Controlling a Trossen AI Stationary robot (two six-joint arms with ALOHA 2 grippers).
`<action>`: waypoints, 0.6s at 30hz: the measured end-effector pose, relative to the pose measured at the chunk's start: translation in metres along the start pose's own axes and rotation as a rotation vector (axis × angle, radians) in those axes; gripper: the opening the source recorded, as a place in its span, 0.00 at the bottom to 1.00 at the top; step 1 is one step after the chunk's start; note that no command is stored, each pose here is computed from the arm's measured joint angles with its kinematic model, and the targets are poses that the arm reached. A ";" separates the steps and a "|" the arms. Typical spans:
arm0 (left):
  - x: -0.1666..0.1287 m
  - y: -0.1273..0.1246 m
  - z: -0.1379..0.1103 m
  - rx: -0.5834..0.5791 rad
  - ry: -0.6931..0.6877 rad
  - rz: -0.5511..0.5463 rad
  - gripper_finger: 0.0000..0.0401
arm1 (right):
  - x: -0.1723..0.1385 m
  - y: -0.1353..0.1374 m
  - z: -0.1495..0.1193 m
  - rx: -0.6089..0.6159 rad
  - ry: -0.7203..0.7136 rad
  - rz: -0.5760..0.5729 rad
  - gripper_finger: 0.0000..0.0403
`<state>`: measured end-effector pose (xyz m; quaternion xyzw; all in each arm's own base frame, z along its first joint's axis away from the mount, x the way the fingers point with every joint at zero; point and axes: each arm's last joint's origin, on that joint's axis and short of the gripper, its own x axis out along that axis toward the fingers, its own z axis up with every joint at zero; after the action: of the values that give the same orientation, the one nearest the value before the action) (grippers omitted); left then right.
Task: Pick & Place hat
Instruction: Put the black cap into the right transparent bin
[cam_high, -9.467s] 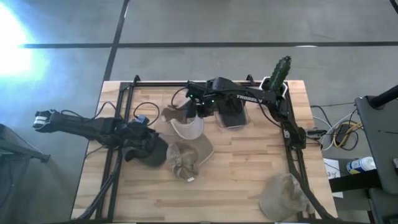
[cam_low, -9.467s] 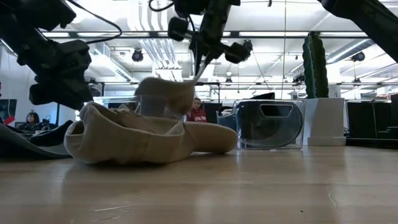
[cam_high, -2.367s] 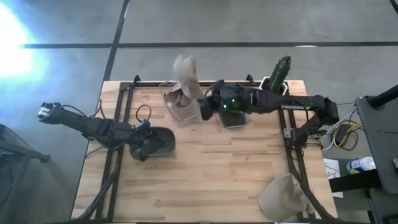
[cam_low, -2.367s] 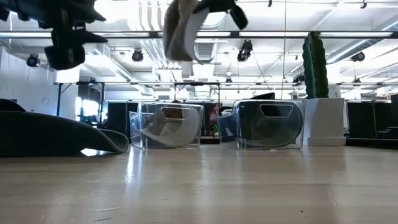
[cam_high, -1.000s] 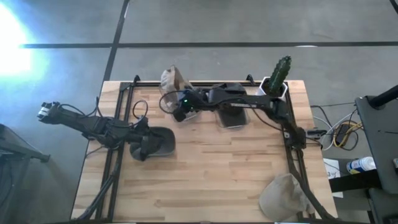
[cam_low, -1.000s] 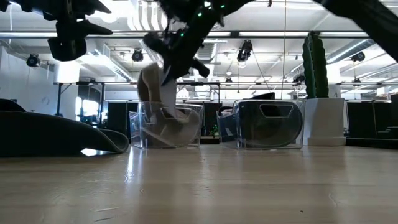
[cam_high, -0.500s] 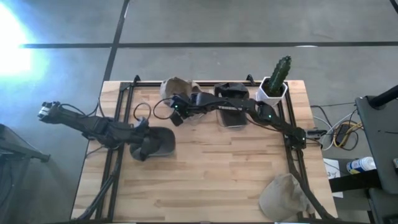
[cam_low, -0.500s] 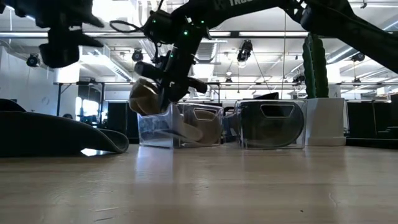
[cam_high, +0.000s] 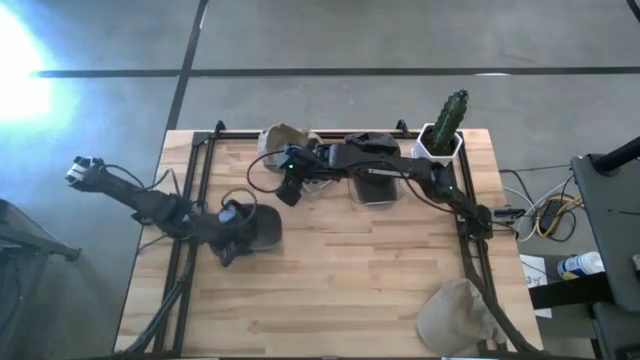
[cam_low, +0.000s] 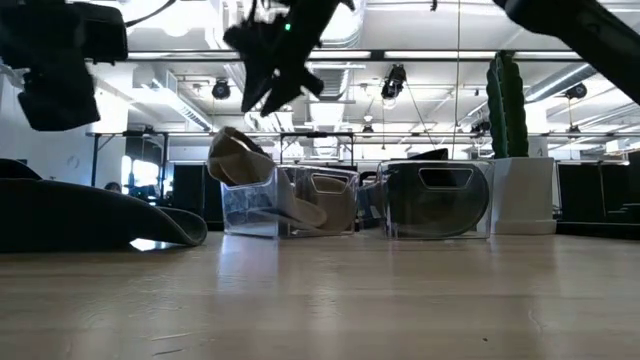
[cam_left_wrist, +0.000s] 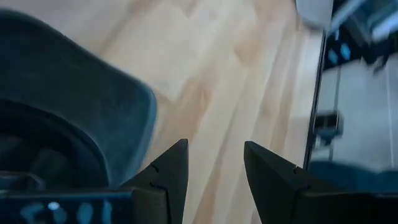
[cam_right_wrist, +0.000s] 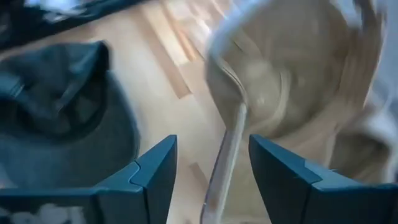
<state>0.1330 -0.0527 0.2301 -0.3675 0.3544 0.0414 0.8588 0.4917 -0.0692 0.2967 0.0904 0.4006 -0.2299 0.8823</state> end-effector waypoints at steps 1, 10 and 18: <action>0.003 -0.002 -0.002 0.013 0.021 0.000 0.37 | -0.007 0.003 0.001 -0.069 -0.010 0.009 0.49; 0.036 -0.009 -0.027 0.257 0.179 0.155 0.37 | -0.039 0.028 -0.005 -0.364 -0.028 0.053 0.49; 0.046 -0.016 -0.023 0.347 0.142 0.353 0.37 | -0.051 0.041 -0.011 -0.374 -0.016 0.074 0.49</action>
<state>0.1593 -0.0883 0.1997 -0.1490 0.4742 0.1033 0.8616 0.4744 -0.0121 0.3264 -0.0623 0.4256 -0.1194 0.8948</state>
